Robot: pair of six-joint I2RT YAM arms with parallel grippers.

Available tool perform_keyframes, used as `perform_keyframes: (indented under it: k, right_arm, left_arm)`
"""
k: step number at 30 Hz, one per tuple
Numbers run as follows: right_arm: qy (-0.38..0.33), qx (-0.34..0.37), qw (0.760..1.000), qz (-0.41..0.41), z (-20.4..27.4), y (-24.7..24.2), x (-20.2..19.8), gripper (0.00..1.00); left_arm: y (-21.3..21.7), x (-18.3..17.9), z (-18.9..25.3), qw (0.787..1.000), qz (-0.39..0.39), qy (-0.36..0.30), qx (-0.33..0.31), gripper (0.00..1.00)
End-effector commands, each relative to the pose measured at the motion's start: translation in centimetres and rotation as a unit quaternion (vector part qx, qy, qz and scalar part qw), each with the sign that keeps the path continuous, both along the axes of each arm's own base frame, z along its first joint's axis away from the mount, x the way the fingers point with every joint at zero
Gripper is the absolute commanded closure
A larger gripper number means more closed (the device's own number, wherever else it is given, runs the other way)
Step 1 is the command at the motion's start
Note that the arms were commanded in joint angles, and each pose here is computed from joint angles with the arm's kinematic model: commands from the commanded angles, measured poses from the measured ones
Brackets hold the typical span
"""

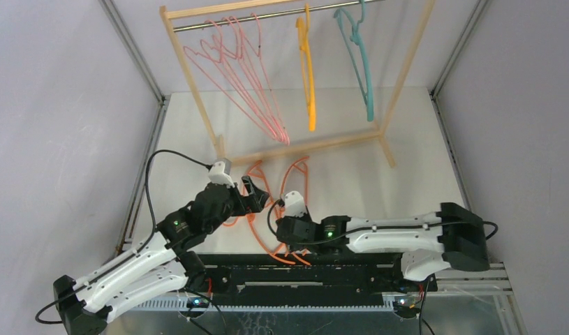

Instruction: Organize the hangers

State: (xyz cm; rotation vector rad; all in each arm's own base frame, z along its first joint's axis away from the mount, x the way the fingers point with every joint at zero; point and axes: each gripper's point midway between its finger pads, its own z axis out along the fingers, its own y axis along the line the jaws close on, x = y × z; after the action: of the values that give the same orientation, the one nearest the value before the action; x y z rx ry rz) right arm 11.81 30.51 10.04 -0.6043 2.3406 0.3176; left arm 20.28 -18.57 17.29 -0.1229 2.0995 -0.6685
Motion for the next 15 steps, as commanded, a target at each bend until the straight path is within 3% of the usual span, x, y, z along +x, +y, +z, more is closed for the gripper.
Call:
perform_keyframes:
  k: [1, 8, 15]
  right_arm:
    - [0.021, 0.033, 0.998, 0.039, -0.3, 4.1, -0.3, 0.43]
    - [0.056, 0.024, 0.997, 0.051, -3.2, 5.3, 0.8, 0.44]
    - [0.074, 0.013, 0.995, 0.064, -5.3, 5.9, 2.0, 0.57]
  left_arm:
    - [0.5, 0.4, 0.9, 1.000, 0.021, -0.010, -0.015, 0.01]
    - [1.1, 0.3, 0.9, 0.999, 0.032, -0.010, -0.016, 0.01]
    - [1.2, 0.2, 0.8, 0.999, 0.037, -0.009, -0.018, 0.01]
